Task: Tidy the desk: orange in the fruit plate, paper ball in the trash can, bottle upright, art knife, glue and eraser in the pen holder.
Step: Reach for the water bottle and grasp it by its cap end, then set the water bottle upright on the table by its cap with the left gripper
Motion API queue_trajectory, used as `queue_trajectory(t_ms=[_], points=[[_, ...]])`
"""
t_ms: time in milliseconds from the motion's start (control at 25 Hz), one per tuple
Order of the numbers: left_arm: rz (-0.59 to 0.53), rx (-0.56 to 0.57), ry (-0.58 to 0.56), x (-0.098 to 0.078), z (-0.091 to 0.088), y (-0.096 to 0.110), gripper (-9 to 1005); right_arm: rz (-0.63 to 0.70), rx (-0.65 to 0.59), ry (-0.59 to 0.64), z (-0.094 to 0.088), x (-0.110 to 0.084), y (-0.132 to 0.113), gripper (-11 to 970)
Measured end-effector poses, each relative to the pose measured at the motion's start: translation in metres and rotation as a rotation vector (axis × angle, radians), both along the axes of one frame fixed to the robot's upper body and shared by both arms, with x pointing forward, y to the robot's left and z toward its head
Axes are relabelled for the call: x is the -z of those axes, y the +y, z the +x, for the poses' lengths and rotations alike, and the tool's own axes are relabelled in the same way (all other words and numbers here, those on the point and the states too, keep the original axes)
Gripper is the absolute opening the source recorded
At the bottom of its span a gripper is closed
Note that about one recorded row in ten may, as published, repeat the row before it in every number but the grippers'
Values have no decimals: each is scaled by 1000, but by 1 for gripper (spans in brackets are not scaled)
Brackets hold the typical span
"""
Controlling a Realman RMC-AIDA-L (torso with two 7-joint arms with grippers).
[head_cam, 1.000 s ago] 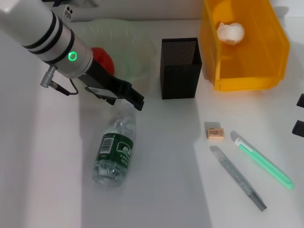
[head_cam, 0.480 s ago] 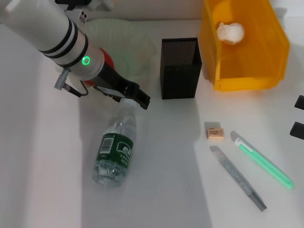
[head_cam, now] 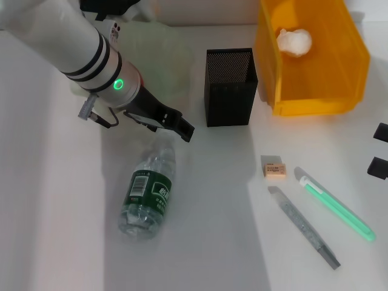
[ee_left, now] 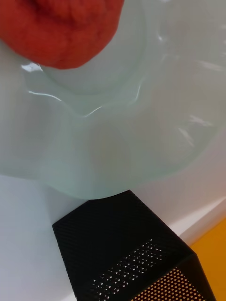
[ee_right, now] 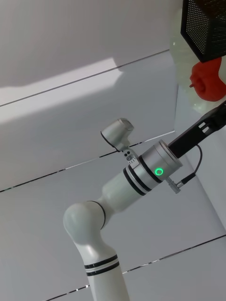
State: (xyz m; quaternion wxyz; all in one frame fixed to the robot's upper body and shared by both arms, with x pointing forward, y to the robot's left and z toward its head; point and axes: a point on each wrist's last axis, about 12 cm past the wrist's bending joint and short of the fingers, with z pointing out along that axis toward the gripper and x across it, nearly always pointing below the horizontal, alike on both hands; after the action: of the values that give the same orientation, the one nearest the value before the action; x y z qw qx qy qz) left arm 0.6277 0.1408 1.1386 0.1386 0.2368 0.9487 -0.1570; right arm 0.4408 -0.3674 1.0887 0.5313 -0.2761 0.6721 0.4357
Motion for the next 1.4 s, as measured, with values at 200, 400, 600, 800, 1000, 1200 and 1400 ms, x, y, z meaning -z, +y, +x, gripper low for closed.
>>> queue_trajectory(t_ms=[200,400,600,800,1000,1200,1400], points=[[17,12,-7,3,-1,-2,785,-1,1,0,0,0,0,852],[21,9,-5,6,-3,0,683,-2,0,-1,1,0,0,852],[28,15,-7,8,-3,0,566,-4,3,-1,2,0,0,852],[37,25,-9,9,-4,-2,542,-6,5,-2,2,0,0,851],[51,40,-9,10,-6,-3,510,-4,7,-3,2,0,0,851],[54,47,-12,11,-6,-4,470,-4,9,-5,3,-1,0,851],[53,99,-61,5,-12,-8,459,-3,10,-5,2,0,-1,851]])
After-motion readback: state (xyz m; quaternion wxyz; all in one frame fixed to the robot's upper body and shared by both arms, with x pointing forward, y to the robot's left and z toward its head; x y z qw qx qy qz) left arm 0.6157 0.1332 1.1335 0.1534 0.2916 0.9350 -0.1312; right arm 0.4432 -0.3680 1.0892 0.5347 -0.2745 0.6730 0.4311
